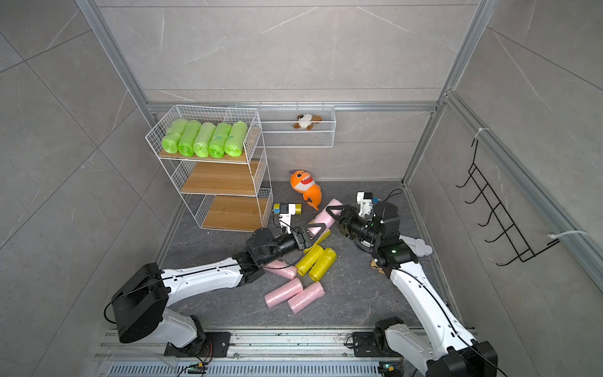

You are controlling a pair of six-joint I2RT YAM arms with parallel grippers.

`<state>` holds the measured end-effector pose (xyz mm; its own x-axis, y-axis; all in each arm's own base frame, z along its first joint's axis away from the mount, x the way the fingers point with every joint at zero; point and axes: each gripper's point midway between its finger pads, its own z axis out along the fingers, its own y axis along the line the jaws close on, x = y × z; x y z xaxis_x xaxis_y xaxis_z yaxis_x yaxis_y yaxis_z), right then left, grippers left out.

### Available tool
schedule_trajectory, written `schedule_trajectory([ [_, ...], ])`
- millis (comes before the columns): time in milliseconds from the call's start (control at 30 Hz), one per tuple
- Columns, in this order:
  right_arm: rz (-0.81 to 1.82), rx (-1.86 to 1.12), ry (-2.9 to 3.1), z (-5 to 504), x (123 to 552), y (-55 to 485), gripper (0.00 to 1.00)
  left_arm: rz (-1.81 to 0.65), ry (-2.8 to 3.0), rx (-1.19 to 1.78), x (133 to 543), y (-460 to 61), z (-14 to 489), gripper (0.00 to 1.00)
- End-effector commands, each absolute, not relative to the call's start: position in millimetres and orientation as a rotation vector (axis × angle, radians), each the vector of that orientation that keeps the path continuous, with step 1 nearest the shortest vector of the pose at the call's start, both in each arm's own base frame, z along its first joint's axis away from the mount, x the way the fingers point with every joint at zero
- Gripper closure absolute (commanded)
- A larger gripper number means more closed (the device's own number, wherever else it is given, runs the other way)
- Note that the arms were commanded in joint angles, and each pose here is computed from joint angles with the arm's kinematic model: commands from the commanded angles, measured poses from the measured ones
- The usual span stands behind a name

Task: Sort the rolls of trash bags by color and place them on the shelf
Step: Place the roll of trash bags on the shelf.

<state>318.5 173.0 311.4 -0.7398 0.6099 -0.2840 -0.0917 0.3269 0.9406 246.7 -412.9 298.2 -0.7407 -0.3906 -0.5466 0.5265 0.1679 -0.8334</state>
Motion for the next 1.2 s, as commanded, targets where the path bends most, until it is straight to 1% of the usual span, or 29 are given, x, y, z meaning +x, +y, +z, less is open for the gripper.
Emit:
schedule_trajectory([
  [0,1.472,0.454,1.891,325,320,170,0.58,-1.727,1.623,0.093,245,-411,329,0.28],
  [100,1.475,0.466,1.888,322,321,170,0.58,-1.724,1.616,0.073,247,-409,328,0.31],
  [233,1.482,0.470,1.898,318,321,171,0.58,-1.714,1.605,0.062,249,-406,330,0.32],
  [333,1.486,0.471,1.894,318,321,171,0.58,-1.708,1.610,0.063,249,-407,329,0.38],
  [500,1.485,0.469,1.895,316,321,171,0.58,-1.694,1.618,0.053,251,-406,326,0.57],
  [567,1.480,0.468,1.894,316,321,171,0.56,-1.682,1.619,0.053,251,-405,326,0.66],
  [633,1.469,0.463,1.897,315,320,170,0.51,-1.655,1.627,0.065,251,-403,325,0.73],
  [700,1.455,0.454,1.896,316,319,169,0.43,-1.620,1.636,0.084,251,-400,324,0.78],
  [800,1.397,0.454,1.901,313,317,163,0.26,-1.548,1.681,0.135,250,-394,319,0.80],
  [867,1.352,0.467,1.895,311,316,155,0.18,-1.484,1.728,0.167,250,-385,313,0.81],
  [967,1.275,0.453,1.883,311,312,143,0.14,-1.383,1.806,0.213,252,-360,301,0.81],
  [1067,1.152,0.392,1.930,309,306,136,0.13,-1.264,1.881,0.271,252,-325,292,0.80],
  [1167,1.073,0.355,1.980,303,303,133,0.13,-1.105,1.944,0.258,259,-280,285,0.80],
])
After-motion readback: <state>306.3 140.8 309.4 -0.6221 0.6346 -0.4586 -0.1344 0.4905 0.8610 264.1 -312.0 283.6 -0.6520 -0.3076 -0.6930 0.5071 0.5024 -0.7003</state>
